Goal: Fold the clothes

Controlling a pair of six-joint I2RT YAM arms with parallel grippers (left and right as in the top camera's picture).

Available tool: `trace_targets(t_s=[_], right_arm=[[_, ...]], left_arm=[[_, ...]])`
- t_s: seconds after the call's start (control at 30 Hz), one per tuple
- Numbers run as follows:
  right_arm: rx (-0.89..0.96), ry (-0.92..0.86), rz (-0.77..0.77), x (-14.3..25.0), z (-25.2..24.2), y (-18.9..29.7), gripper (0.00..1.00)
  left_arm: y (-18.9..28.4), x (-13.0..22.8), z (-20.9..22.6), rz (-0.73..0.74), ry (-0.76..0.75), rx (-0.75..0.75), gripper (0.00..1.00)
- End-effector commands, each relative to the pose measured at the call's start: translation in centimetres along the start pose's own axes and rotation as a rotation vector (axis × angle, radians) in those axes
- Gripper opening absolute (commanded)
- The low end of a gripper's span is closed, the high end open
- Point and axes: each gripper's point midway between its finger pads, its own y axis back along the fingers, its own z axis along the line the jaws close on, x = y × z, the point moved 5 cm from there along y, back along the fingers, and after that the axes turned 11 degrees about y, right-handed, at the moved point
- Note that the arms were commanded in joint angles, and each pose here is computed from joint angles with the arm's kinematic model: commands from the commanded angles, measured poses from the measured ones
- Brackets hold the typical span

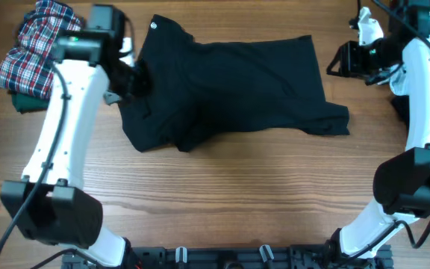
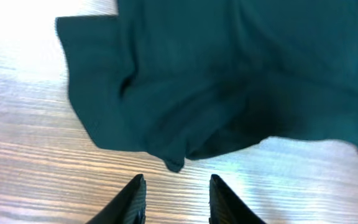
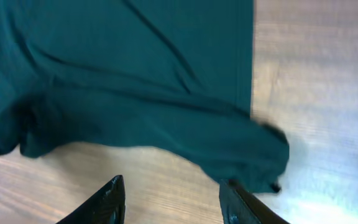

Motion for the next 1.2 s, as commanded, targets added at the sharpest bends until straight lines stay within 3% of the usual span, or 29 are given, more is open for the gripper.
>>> trace_targets(t_s=[0.0, 0.2, 0.37, 0.57, 0.8, 0.97, 1.1, 1.17], right_arm=[[0.090, -0.059, -0.026, -0.5, 0.2, 0.6, 0.49], [0.268, -0.197, -0.070, -0.2, -0.9, 3.1, 0.49], [0.274, -0.196, -0.079, -0.3, -0.9, 3.2, 0.54], [0.287, -0.211, -0.125, -0.9, -2.1, 3.6, 0.77], [0.268, -0.210, -0.171, -1.6, -2.4, 3.8, 0.89], [0.257, -0.209, -0.174, -1.7, -2.3, 3.8, 0.90], [0.231, -0.206, -0.178, -1.8, -2.0, 3.7, 0.90], [0.231, -0.206, -0.176, -1.7, -1.9, 3.7, 0.91]], left_arm=[[-1.7, 1.7, -1.2, 0.015, -0.098, -0.058, 0.38], [-4.0, 4.9, -1.8, 0.058, -0.156, -0.155, 0.41], [-7.2, 7.3, -0.9, 0.087, -0.137, -0.240, 0.41], [-10.4, 9.8, -0.9, 0.095, -0.159, -0.251, 0.40], [-13.1, 11.3, -4.6, -0.064, -0.366, -0.178, 0.41], [-13.2, 13.0, -6.5, -0.081, -0.602, -0.155, 0.38], [-13.0, 12.4, -6.4, -0.139, -0.645, -0.204, 0.36], [-13.3, 12.1, -6.5, -0.139, -0.718, -0.207, 0.40]])
